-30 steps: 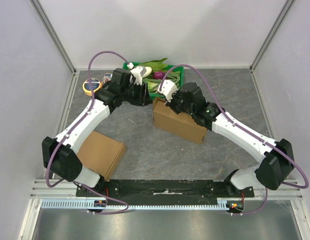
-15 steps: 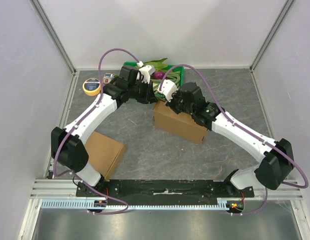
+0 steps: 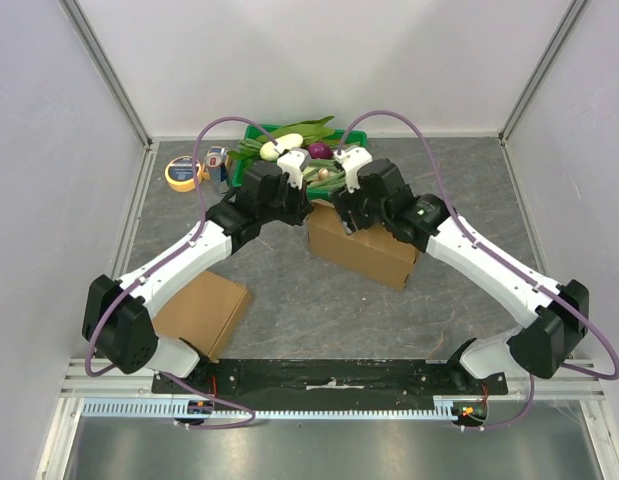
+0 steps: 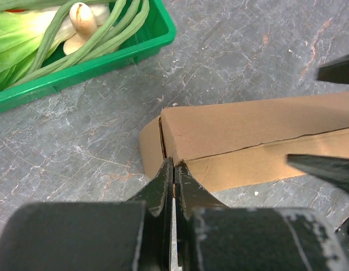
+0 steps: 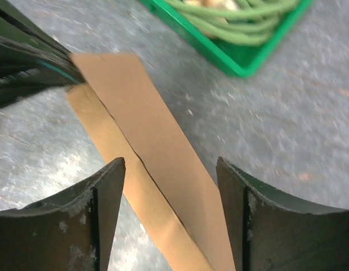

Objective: Fold the paper box

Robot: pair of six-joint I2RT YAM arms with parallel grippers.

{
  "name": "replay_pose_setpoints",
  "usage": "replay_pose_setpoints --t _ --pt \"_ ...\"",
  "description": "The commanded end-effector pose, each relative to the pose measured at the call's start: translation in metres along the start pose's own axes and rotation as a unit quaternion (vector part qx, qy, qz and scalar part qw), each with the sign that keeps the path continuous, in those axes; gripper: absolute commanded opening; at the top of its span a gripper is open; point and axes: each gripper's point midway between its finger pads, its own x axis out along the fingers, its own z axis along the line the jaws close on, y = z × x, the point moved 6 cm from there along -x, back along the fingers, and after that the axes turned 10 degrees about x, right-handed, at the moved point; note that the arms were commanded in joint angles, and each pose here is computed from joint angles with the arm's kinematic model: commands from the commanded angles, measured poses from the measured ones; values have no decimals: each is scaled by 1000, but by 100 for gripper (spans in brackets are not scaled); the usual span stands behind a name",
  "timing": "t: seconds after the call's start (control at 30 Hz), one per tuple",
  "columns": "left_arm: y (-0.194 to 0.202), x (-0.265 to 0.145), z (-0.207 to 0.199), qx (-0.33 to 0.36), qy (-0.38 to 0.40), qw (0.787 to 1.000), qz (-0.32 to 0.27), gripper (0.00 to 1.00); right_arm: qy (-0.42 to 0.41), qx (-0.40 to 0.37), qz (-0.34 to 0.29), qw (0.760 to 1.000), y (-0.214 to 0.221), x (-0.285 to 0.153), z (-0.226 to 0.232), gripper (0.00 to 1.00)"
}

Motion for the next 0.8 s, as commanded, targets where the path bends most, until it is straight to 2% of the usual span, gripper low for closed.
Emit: replay_pose_setpoints --t 0.0,0.07,0.17,0.23,0.37,0.43,0.47,0.57,0.7,0.77 --pt "27 4 3 -22 -25 998 58 2 123 117 47 984 -3 -73 -24 80" --pt "25 5 2 -27 -21 998 59 2 139 152 61 977 9 -105 -29 83" --pt "21 4 1 -33 -18 997 62 2 150 193 62 968 24 -139 -33 82" --pt "18 3 -1 -32 -13 998 57 2 146 203 70 966 38 -141 -33 81" --pt "15 1 -1 -32 -12 998 54 2 216 219 41 951 43 -141 -55 64" --pt "15 1 -2 -32 -10 998 56 2 228 216 37 949 46 -137 -60 59" --pt "15 0 -2 -32 -10 998 56 2 240 217 27 946 48 -133 -66 53" --pt "17 0 -1 -32 -13 998 60 2 243 229 16 942 51 -124 -73 44" --pt "17 -2 -2 -33 -12 998 61 2 237 247 28 939 59 -112 -75 38" --pt "17 -4 -2 -33 -12 998 60 2 245 250 22 936 62 -109 -78 28"
